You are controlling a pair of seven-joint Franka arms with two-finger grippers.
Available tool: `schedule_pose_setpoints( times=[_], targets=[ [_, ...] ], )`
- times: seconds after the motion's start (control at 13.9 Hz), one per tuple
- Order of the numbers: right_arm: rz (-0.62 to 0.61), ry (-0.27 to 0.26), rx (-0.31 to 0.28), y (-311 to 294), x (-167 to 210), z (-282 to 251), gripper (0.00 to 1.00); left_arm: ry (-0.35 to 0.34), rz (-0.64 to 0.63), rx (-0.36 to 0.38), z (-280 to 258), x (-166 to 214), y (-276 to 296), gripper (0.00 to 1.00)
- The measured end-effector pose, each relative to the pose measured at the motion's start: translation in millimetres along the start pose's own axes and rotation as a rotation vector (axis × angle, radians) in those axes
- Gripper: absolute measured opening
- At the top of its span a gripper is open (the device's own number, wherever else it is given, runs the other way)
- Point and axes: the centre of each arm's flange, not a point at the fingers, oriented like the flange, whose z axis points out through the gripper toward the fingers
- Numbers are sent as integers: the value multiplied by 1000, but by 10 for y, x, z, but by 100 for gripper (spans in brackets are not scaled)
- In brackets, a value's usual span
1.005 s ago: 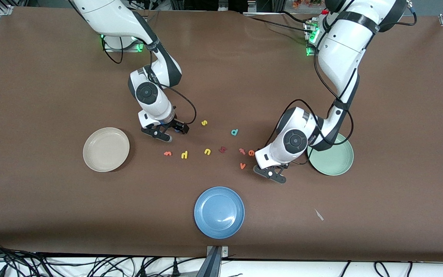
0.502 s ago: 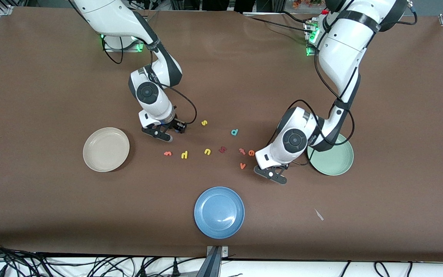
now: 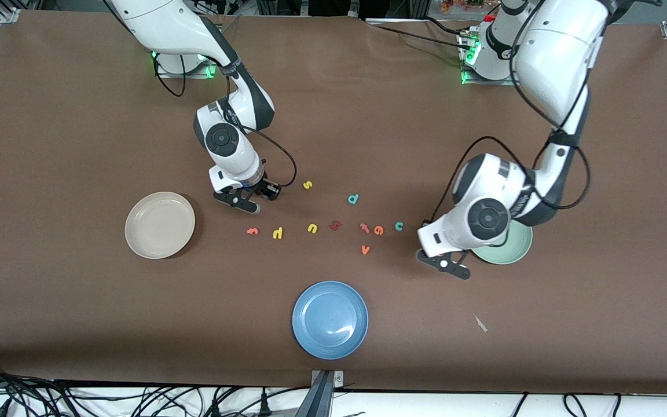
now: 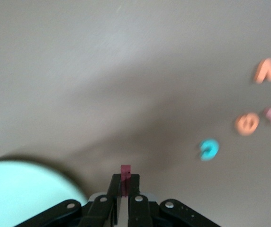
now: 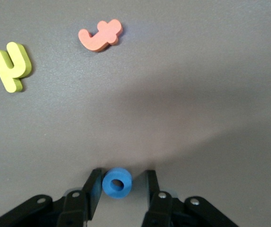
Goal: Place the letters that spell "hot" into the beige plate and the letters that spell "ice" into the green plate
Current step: 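Carry the maroon l onto the green plate with the left gripper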
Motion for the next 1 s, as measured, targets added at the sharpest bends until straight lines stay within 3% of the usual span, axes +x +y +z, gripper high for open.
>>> schedule_pose_setpoints(
  times=[0.29, 0.43, 0.79, 1.0],
  targets=[
    [-1, 0, 1, -45, -37, 7, 45, -87, 36, -36, 80, -277, -777, 7],
    [0, 1, 1, -47, -33, 7, 43, -132, 32, -1, 310, -395, -1030, 7],
    [2, 1, 0, -45, -26, 4, 37, -131, 16, 13, 681, -508, -1283, 9],
    [3, 2, 0, -44, -21, 0, 28, -127, 20, 12, 666, -501, -1260, 38]
  ],
)
